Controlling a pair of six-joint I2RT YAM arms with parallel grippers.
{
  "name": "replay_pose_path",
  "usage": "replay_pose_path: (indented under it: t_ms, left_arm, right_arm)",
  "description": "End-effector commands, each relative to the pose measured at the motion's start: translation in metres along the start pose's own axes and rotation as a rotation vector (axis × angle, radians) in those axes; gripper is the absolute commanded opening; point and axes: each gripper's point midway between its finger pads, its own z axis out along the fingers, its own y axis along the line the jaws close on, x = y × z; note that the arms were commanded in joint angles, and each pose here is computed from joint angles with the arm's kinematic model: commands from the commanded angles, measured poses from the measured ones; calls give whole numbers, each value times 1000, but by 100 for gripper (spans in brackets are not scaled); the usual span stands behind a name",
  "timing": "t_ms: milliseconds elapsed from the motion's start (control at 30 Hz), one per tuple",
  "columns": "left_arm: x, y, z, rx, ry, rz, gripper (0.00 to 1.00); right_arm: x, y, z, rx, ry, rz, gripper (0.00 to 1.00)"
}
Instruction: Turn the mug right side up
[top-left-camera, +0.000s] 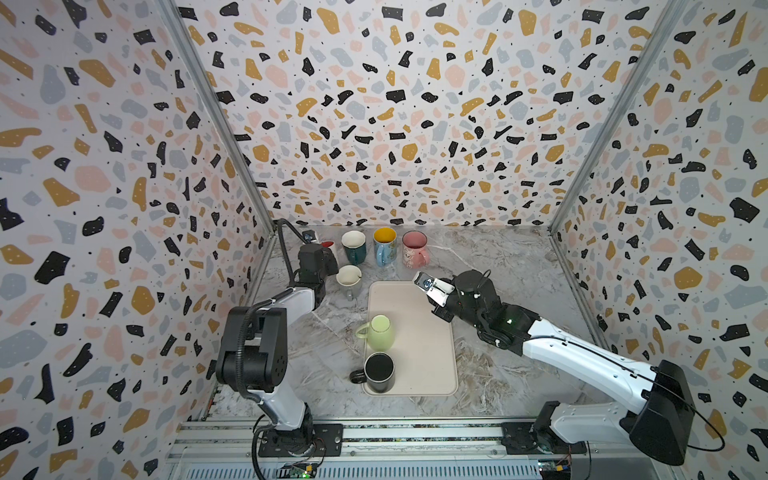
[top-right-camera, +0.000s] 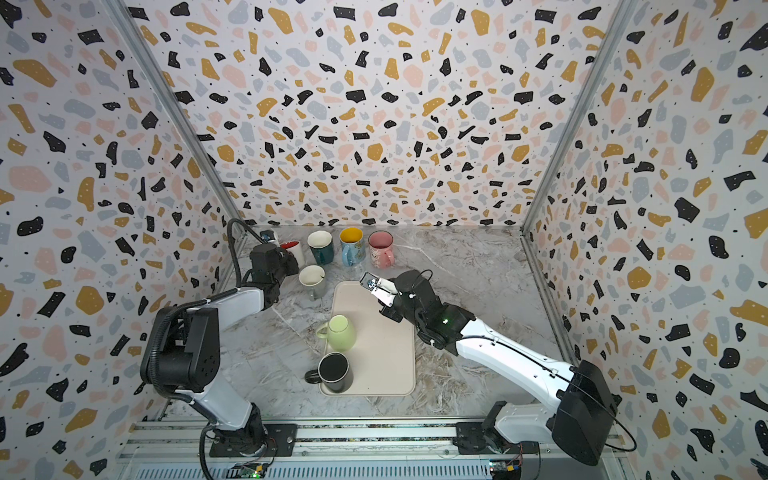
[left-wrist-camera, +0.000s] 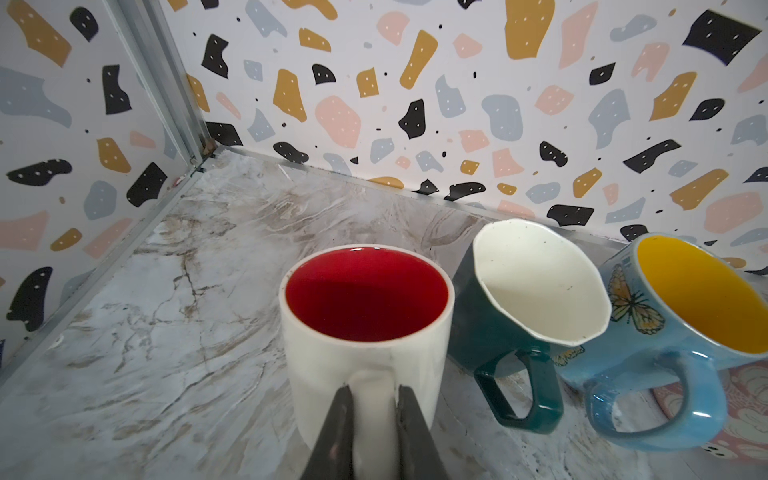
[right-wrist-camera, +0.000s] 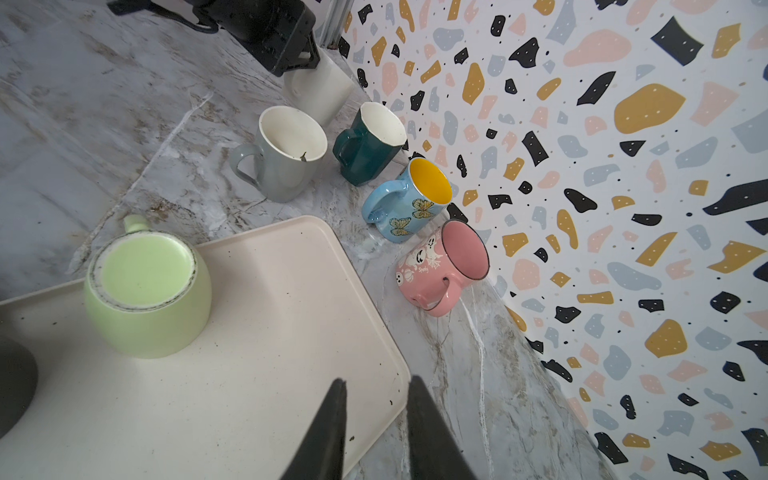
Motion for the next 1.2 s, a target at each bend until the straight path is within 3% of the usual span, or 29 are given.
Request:
replay_pose_path:
  t_ms: [0, 1167]
  left_arm:
    - [-71, -11, -6, 40, -230, -42, 0]
    - [-22, -3, 26, 9, -144, -1, 0]
  right_arm:
    - [-18, -12, -7, 21, -51, 33, 28]
    - [-9, -15, 2, 23, -25, 55, 28]
